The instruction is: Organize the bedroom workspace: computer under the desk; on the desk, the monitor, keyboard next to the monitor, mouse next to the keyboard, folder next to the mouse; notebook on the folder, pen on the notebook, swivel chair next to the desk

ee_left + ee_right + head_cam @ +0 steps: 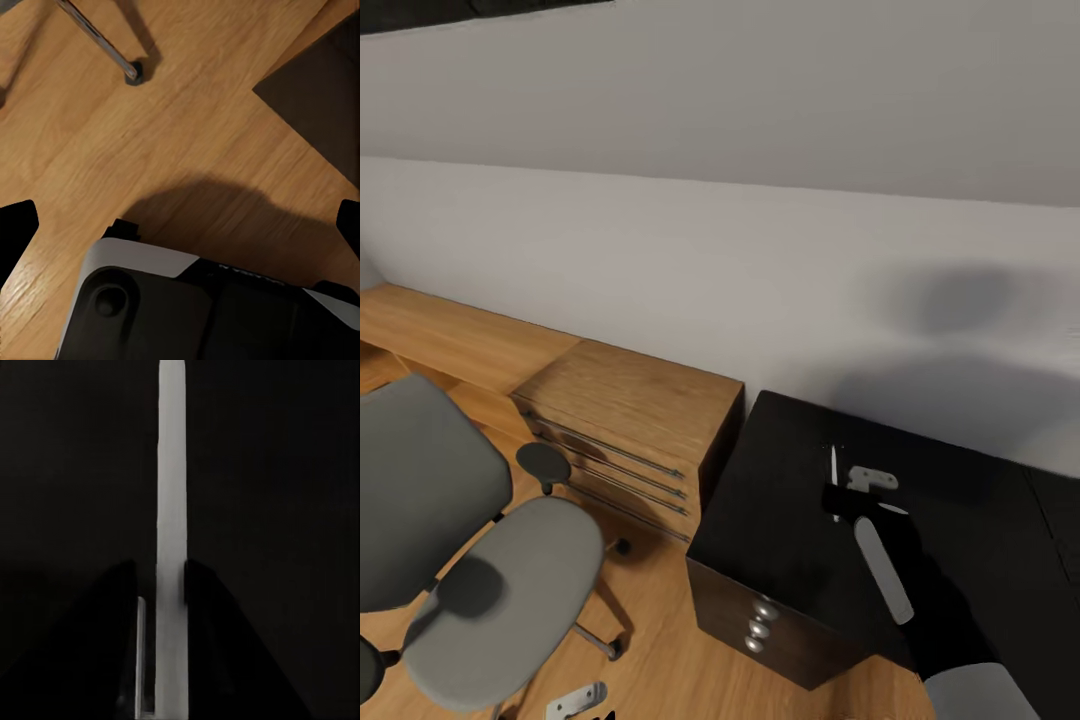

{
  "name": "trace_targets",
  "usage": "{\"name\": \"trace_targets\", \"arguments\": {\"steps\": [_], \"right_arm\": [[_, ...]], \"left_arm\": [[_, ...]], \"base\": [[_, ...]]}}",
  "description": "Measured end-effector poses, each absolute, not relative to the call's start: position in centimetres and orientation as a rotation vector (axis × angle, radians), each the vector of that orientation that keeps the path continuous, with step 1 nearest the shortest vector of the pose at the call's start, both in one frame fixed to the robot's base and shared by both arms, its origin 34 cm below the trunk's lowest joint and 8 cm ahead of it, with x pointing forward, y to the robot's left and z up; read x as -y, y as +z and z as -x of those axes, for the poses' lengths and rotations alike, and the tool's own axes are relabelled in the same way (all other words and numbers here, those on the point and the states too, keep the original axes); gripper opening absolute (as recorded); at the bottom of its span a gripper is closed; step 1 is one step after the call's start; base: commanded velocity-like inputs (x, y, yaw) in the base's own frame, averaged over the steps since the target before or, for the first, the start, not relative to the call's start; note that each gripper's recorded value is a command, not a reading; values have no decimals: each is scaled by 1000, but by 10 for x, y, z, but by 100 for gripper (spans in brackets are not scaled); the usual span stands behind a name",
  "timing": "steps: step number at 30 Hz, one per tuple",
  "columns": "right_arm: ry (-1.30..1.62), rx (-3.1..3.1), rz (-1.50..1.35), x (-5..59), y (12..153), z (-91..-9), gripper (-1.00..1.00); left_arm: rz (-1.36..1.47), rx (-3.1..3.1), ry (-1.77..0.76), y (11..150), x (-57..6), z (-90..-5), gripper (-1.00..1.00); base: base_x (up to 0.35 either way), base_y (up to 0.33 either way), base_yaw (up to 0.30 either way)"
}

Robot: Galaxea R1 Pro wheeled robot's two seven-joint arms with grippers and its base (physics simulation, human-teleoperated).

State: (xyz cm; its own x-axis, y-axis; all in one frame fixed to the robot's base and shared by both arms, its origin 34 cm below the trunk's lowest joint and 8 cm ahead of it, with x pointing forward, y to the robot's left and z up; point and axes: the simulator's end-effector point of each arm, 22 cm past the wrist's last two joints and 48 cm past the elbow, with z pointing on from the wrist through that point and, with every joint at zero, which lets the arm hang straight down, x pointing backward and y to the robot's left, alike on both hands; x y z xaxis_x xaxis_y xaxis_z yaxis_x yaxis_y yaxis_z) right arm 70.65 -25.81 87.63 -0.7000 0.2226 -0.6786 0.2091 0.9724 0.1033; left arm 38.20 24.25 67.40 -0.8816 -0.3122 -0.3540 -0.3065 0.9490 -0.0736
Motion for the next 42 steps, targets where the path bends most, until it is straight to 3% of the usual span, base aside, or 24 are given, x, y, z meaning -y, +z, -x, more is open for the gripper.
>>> {"name": "trace_targets", "arguments": {"steps": [14, 35, 42], "right_arm": [[-18, -2311, -524, 324, 894, -700, -100], [-27, -2275, -582, 342, 904, -699, -100], [-80, -2257, -640, 381, 907, -692, -100]], "left_arm": [[447, -2720, -26, 686, -243, -383, 100], [443, -2698, -29, 692, -244, -389, 100], [440, -2691, -30, 693, -245, -392, 100]], "base": [[0, 0, -243], [0, 0, -245], [0, 0, -254]]}}
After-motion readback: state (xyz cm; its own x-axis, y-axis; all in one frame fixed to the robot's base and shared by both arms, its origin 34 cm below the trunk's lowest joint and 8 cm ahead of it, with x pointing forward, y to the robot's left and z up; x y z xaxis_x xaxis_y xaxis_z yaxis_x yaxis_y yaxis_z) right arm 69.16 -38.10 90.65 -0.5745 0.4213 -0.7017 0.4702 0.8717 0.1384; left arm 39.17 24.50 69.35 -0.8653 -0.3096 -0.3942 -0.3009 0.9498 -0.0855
